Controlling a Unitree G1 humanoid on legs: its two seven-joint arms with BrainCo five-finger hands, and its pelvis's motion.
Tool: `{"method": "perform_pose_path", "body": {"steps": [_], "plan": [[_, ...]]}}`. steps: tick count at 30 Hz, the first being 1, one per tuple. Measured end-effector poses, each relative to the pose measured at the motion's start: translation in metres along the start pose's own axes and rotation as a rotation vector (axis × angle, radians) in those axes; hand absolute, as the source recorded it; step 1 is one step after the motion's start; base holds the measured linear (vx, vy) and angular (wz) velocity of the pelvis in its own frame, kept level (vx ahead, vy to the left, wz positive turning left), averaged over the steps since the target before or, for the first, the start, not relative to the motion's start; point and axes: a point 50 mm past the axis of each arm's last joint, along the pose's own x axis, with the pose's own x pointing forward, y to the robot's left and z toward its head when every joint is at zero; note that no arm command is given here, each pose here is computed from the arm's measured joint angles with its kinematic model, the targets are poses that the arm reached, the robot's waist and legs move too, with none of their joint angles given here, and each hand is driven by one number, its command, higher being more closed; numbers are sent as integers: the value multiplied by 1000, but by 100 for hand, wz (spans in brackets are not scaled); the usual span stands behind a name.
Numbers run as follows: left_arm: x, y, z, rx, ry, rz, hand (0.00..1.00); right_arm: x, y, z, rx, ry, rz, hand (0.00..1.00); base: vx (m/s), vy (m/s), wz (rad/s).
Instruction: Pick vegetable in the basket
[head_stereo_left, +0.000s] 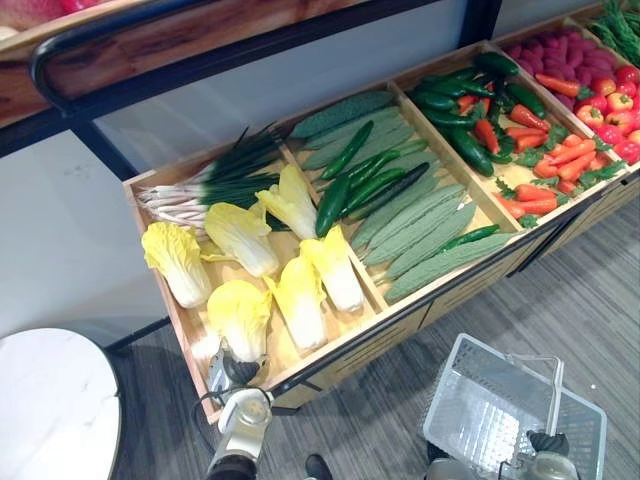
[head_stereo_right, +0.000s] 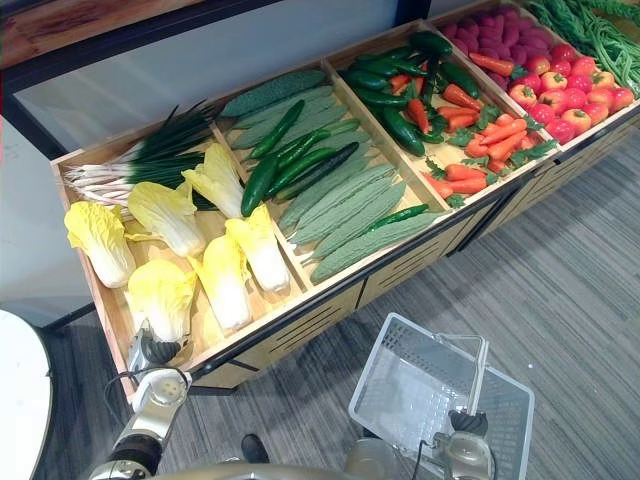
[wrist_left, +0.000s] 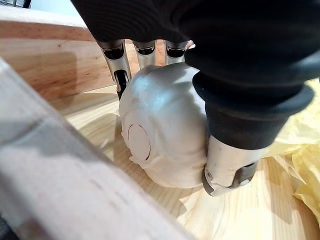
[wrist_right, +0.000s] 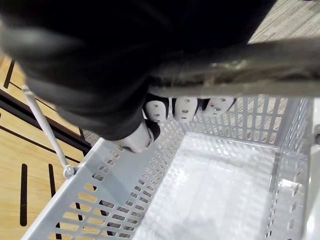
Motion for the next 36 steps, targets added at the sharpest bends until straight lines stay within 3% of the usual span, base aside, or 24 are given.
{"method": "perform_pose_path", "body": {"steps": [10,12,16,21,26,36], "plan": [[2,3,-2,-58,42,25,100,1,-2,-5,-10,24,0,100,-1,-8,-1],[2,1,-1,-149,88,36,100,0,-1,-6,-12,28,1,100,5,-25,6],[1,9,12,-478,189,147,100,-2,1,-12,-4,46,6,100,-15,-23,23],[-7,30,32,-661,127,257,100,-7,3,-24,16,81,4,100,-2,-17,18],[-5,62,58,-738,-19,360,100,-7,-5,-30,31,104,-22,100,12,-17,24],[-19,80,98,-747,-248,378,100,-7,-2,-28,17,92,4,100,-42,-12,12]]}}
